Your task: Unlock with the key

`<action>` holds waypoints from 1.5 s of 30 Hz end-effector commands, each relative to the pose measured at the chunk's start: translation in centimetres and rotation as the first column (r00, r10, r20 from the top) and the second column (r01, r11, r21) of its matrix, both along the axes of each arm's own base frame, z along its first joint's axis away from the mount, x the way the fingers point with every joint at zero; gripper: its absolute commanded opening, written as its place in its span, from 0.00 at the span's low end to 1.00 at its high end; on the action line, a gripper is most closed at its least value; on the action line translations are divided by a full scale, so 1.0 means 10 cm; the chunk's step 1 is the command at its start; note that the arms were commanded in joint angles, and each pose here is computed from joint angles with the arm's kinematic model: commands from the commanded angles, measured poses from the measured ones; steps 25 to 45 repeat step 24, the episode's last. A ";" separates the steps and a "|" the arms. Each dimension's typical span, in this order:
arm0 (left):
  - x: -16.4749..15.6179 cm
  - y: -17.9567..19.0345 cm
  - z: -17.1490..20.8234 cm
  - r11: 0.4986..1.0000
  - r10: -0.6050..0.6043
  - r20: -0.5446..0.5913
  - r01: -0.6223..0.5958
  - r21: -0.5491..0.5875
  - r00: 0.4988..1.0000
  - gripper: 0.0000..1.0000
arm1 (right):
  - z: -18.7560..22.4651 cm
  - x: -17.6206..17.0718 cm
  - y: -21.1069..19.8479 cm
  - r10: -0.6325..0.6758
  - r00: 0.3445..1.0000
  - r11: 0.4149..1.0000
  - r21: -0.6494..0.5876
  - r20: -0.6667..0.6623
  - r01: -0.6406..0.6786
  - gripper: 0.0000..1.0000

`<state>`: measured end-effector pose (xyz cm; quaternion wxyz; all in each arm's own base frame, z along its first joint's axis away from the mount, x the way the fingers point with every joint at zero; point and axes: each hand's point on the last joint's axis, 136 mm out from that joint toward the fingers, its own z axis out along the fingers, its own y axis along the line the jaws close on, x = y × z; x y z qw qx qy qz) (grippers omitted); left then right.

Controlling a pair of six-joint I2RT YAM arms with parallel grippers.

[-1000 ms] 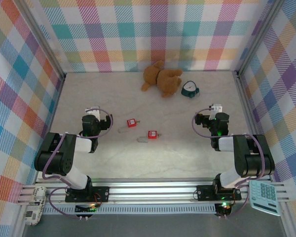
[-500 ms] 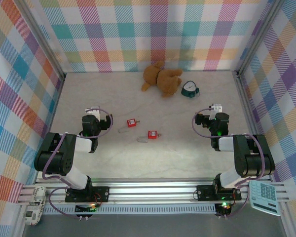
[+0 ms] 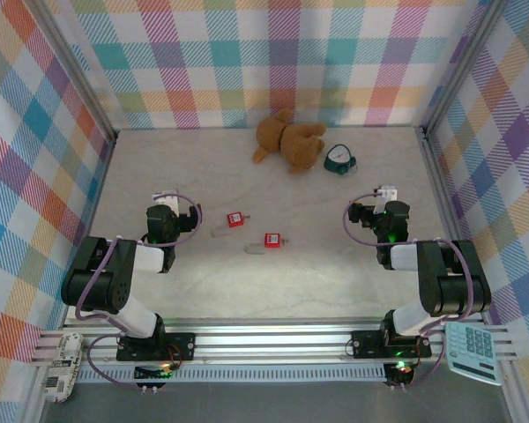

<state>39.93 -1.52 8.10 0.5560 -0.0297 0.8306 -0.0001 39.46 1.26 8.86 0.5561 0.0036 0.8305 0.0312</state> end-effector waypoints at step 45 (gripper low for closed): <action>0.01 -0.02 0.01 1.000 -0.027 0.003 0.027 -0.004 1.000 1.00 | 0.02 0.03 0.02 0.007 1.000 1.000 0.015 0.006 -0.007 0.99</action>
